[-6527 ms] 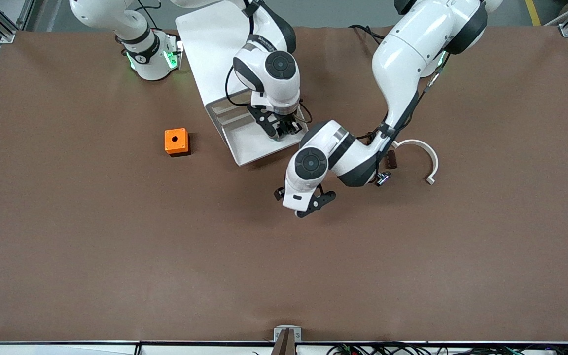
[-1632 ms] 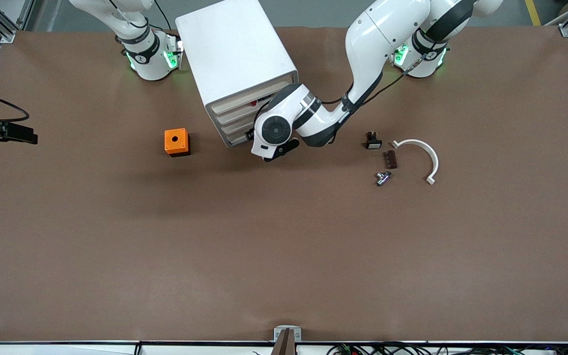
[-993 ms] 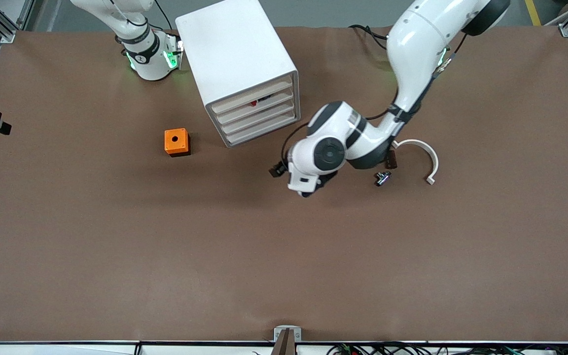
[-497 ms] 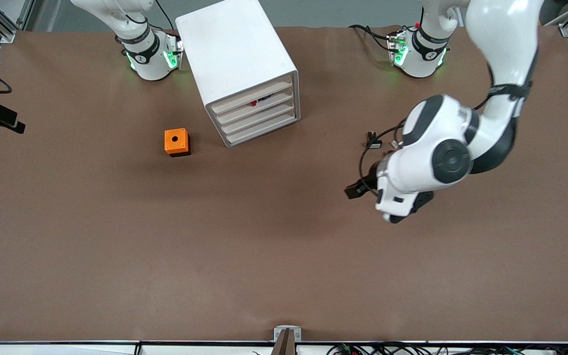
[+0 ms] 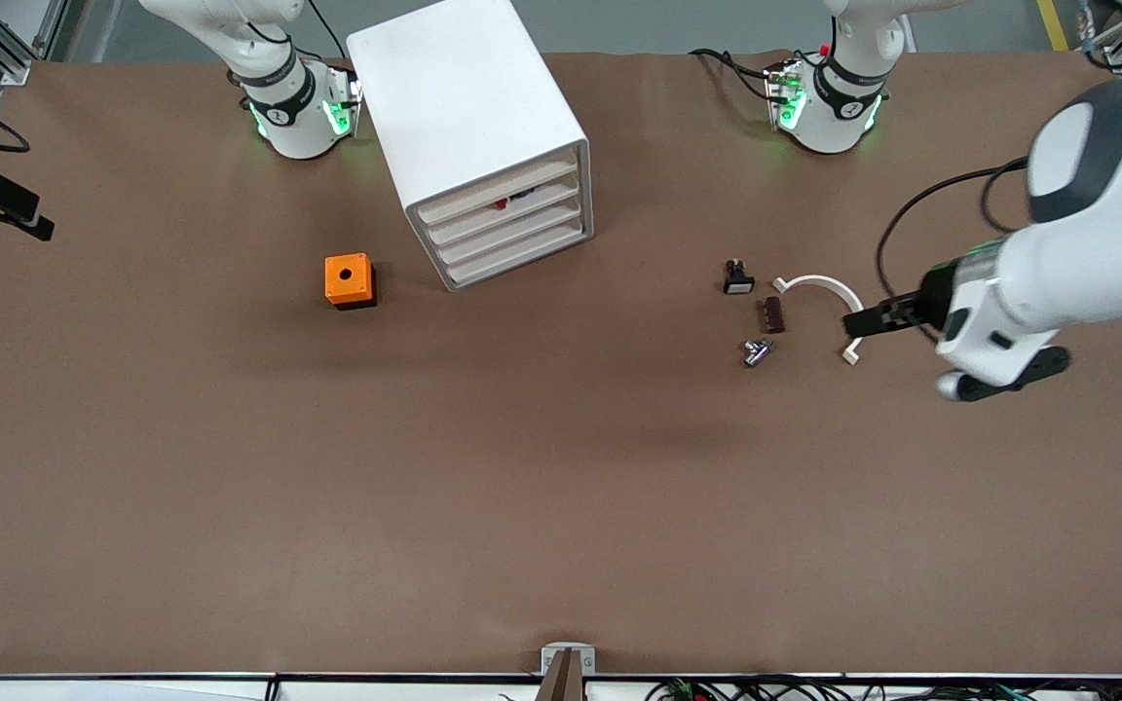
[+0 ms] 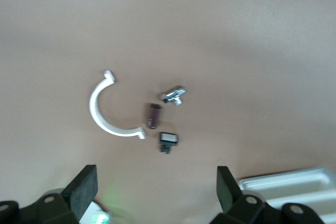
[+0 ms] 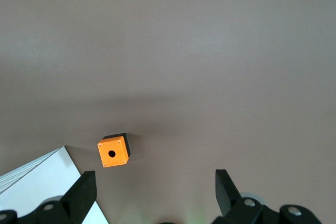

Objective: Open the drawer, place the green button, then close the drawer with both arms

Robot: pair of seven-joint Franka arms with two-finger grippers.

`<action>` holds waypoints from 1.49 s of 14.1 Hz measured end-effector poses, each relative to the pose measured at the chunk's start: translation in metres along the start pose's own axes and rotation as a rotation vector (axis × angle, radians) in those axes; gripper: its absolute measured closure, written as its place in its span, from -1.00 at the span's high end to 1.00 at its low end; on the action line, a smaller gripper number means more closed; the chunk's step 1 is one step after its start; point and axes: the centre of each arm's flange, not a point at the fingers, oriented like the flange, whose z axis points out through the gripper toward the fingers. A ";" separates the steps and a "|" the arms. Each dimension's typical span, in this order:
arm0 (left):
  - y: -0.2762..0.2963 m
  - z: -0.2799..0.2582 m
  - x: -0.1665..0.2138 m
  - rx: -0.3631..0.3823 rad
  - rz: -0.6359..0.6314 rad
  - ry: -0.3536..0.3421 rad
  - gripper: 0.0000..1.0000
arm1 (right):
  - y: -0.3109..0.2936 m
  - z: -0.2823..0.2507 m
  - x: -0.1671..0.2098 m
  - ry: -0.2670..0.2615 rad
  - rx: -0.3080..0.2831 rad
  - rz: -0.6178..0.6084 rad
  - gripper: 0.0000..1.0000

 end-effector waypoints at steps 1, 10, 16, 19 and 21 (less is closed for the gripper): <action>-0.013 -0.012 -0.006 0.011 0.028 0.006 1.00 | 0.000 -0.002 -0.002 0.004 0.000 0.000 1.00; -0.129 -0.062 -0.078 0.021 0.165 0.132 1.00 | -0.006 -0.006 -0.005 0.015 -0.001 -0.012 1.00; -0.108 -0.065 -0.082 0.045 0.206 0.294 1.00 | -0.009 -0.008 -0.008 0.017 0.000 -0.016 1.00; -0.102 -0.087 -0.092 0.053 0.217 0.333 1.00 | -0.009 -0.011 -0.010 0.025 0.000 -0.016 1.00; -0.103 -0.098 -0.102 0.057 0.220 0.312 1.00 | -0.011 -0.015 -0.013 0.031 0.000 -0.020 1.00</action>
